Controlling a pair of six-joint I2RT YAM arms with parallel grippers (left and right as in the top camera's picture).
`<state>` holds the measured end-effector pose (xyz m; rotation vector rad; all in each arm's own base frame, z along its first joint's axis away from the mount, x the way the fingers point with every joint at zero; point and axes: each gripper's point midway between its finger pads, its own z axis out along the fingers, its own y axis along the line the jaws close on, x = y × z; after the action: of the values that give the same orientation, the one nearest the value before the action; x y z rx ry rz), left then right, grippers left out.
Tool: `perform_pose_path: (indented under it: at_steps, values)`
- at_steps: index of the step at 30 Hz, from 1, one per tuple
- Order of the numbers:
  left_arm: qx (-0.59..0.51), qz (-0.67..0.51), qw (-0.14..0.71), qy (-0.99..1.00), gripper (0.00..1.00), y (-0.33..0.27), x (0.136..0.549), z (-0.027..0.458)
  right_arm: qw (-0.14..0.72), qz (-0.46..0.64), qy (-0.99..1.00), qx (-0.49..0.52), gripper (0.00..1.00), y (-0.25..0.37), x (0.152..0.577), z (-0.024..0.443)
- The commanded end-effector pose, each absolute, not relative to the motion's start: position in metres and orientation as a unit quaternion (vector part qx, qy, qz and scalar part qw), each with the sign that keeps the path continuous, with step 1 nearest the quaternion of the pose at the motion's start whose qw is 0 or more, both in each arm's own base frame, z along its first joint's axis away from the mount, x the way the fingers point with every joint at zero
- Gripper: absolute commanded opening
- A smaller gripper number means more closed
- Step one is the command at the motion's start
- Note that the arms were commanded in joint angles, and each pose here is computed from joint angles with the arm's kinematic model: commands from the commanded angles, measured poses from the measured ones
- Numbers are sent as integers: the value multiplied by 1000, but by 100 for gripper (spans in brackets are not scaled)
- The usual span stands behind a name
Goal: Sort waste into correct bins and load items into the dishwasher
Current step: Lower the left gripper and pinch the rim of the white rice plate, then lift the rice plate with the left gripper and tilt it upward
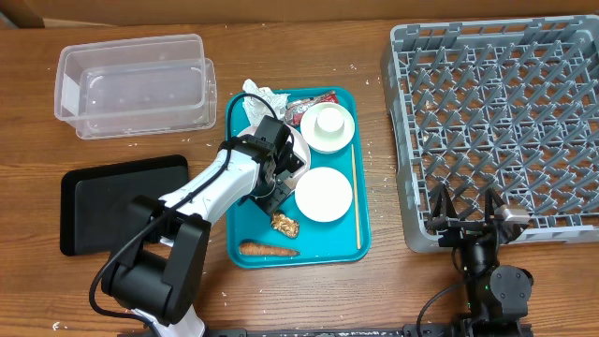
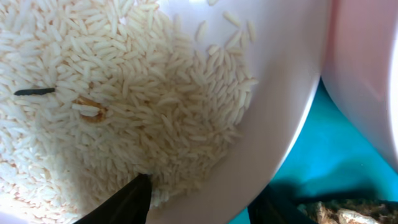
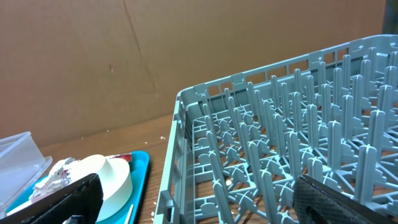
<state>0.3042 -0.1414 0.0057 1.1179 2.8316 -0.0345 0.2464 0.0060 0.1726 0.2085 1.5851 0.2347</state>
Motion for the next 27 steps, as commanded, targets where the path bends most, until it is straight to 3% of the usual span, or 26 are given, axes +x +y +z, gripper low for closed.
perform_pose_path:
  at_steps: [1, 27]
  values:
    - [374, -11, 33, 927, 50, -140, 295, -4, 693, 101, 708, 95, 100, 5, 246, 171]
    - [347, -11, 25, 937, 7, -140, 295, 8, 693, 101, 708, 95, 100, 5, 246, 171]
